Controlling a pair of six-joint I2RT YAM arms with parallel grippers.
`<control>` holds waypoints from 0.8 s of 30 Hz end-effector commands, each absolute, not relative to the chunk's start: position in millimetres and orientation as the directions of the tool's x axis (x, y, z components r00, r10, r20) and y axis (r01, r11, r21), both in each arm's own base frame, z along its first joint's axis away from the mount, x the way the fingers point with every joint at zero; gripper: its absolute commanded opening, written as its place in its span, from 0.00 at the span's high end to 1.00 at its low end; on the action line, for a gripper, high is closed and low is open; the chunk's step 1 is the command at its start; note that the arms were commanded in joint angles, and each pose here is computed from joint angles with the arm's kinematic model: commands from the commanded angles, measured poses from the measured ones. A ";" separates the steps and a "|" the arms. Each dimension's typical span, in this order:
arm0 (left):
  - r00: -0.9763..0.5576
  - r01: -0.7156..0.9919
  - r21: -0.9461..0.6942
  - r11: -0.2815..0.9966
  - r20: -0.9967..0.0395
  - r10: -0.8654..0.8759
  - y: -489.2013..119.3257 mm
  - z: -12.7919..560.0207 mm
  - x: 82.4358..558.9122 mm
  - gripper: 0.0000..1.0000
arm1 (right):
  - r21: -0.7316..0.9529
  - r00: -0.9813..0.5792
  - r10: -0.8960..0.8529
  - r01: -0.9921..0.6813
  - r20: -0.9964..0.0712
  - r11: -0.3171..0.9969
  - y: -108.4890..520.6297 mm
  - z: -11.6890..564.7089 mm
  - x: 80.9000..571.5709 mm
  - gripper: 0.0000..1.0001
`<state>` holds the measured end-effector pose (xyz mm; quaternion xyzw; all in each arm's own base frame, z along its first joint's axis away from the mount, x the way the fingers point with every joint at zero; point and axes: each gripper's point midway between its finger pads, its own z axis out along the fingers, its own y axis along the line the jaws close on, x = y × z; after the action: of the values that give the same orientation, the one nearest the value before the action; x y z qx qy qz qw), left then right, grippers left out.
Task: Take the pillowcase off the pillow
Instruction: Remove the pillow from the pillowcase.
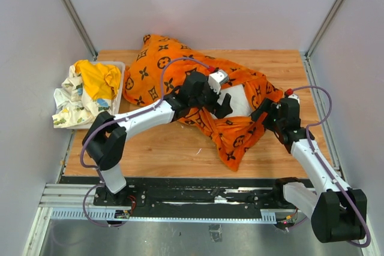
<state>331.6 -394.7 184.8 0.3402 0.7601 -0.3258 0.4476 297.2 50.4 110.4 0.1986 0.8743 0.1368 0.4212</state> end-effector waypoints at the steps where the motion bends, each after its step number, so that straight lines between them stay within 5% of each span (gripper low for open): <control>1: -0.418 0.778 -0.202 0.595 -0.874 0.250 -395.3 161.0 339.5 0.01 | 0.401 -0.576 0.458 0.233 -0.677 0.886 50.8 110.1 291.2 0.02; 14: -0.446 0.584 0.130 0.801 -0.774 0.450 -372.5 84.2 383.5 0.03 | 0.442 -0.577 0.487 0.229 -0.656 0.867 58.3 104.6 284.5 0.02; 17: -0.461 0.617 0.107 0.780 -0.754 0.469 -372.7 72.7 375.8 0.30 | 0.451 -0.580 0.494 0.231 -0.647 0.862 59.8 98.9 282.3 0.01; 19: -0.495 0.627 0.077 0.775 -0.729 0.473 -369.3 62.4 367.7 0.66 | 0.438 -0.593 0.487 0.237 -0.642 0.867 58.8 96.8 281.4 0.01; 20: -0.510 0.619 0.073 0.782 -0.719 0.471 -364.3 58.1 364.0 0.93 | 0.427 -0.600 0.479 0.240 -0.640 0.872 57.8 96.0 280.9 0.02; 24: -0.521 0.583 0.036 0.812 -0.750 0.407 -339.1 61.4 356.9 1.00 | 0.409 -0.604 0.463 0.236 -0.648 0.881 55.6 96.6 280.0 0.02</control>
<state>369.6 -402.0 120.0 0.3063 0.8139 -0.1725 0.4627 286.3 56.1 100.2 0.2056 0.8757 0.1535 0.4091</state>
